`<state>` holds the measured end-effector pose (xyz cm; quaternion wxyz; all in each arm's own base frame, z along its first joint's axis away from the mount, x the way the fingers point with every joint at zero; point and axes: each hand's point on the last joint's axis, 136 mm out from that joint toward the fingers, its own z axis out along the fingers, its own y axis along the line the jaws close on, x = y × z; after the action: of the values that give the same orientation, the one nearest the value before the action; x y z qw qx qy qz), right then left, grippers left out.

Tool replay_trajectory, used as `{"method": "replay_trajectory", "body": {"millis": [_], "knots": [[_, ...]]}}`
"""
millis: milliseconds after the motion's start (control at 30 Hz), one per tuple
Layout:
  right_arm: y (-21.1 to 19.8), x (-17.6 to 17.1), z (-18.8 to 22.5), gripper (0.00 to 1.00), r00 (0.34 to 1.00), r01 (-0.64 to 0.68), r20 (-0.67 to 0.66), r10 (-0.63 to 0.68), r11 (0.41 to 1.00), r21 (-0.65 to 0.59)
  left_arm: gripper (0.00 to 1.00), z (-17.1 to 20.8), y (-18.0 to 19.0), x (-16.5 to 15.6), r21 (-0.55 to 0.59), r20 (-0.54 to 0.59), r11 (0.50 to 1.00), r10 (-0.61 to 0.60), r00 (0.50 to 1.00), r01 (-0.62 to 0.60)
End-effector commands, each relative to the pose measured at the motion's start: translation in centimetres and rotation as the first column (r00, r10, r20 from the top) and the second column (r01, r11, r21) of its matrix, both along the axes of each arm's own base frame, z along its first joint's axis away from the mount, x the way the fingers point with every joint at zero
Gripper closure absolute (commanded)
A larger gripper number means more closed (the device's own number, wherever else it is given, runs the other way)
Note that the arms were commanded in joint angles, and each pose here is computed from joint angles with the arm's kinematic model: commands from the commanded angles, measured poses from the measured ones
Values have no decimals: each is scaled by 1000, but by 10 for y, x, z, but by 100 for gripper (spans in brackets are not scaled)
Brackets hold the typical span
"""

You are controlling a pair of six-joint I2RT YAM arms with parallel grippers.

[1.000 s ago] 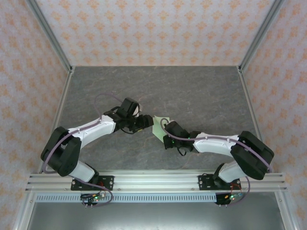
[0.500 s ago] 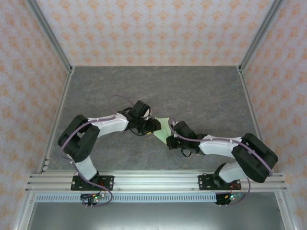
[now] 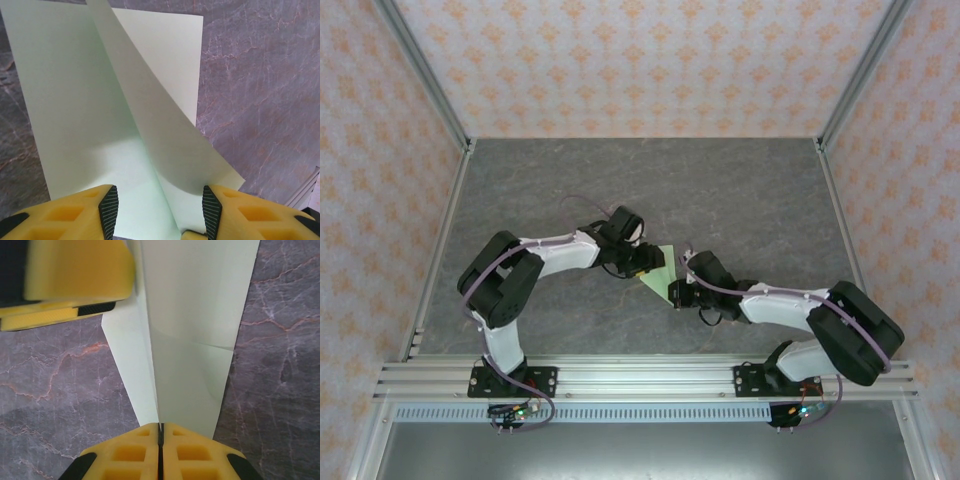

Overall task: Fold a paper plane with a square sheet of paper (fold left side to right side)
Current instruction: Fourth fold the wing at the center of the table.

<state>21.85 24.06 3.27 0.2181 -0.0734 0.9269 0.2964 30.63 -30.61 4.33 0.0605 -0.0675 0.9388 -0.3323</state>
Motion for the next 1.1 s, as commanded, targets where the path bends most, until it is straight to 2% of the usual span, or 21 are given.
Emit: {"method": "replay_trajectory", "body": {"millis": [0,567,933,1067], "knots": [[0,4,1,91,1000,26,0,-26,999,31,49,4,-8,4,-12,7,1000,2,1000,-2],[3,4,-9,90,999,34,-42,-32,999,41,49,-14,-10,6,6,-26,1000,11,1000,-11],[5,5,-3,85,999,31,-34,-29,998,56,49,-18,-3,5,50,-31,999,16,999,-14],[1,10,11,79,999,43,-27,-41,994,95,49,-19,-3,4,53,-34,999,15,999,-13]]}}
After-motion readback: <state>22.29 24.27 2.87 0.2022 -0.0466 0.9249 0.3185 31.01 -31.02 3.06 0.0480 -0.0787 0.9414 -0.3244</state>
